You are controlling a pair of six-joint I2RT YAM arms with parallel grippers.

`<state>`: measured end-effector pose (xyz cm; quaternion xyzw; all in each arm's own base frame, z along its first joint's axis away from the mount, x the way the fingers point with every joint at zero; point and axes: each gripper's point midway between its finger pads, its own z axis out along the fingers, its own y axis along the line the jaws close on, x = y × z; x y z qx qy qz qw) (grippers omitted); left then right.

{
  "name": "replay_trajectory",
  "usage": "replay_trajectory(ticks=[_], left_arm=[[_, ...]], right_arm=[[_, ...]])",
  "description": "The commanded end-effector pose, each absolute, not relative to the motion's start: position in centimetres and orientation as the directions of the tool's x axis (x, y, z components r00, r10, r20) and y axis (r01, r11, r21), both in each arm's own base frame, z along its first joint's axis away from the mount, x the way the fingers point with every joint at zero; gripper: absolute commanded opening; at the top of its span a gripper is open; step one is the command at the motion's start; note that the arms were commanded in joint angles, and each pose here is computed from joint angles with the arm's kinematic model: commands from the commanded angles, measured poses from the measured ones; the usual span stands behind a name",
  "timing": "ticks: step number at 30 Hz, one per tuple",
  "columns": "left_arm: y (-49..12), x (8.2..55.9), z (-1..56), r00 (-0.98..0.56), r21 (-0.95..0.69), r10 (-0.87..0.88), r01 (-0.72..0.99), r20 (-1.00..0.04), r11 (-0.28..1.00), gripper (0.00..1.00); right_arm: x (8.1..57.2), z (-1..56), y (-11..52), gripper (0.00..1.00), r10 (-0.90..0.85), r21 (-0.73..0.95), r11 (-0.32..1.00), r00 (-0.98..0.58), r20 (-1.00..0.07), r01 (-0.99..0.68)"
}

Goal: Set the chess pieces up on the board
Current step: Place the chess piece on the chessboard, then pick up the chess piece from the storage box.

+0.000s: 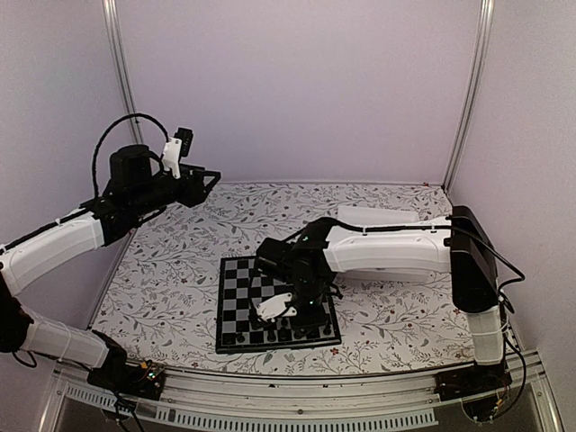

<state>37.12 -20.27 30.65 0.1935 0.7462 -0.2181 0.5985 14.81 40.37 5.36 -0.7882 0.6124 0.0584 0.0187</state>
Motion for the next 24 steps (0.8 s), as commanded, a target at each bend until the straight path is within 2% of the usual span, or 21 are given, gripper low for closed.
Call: replay_trajectory(ticks=[1, 7, 14, 19, 24], left_arm=[[-20.2, 37.4, 30.7, -0.201, -0.076, 0.043, 0.551, -0.979, 0.831, 0.55], [-21.4, 37.3, 29.8, -0.204, -0.068, 0.068, 0.593, -0.977, 0.802, 0.55], [-27.3, 35.7, 28.8, -0.237, -0.056, 0.158, 0.701, -0.959, 0.711, 0.54], [-31.8, 34.0, 26.9, -0.297, -0.077, 0.237, 0.758, -0.925, 0.648, 0.53], [-35.2, 32.7, 26.1, -0.330, -0.125, 0.253, 0.796, -0.909, 0.592, 0.53]], right_arm=[[16.3, 10.6, 40.7, 0.32, -0.947, -0.059, -0.240, 0.247, -0.206, -0.969], [21.6, 17.1, 37.8, 0.34, -0.922, -0.132, -0.081, 0.125, -0.367, -0.988], [32.6, 19.4, 27.4, 0.28, -0.830, -0.169, 0.312, -0.181, -0.528, -0.935], [37.3, 16.6, 20.2, 0.24, -0.731, -0.060, 0.522, -0.410, -0.546, -0.851], [37.5, 11.7, 18.5, 0.24, -0.744, -0.023, 0.544, -0.469, -0.476, -0.839]])
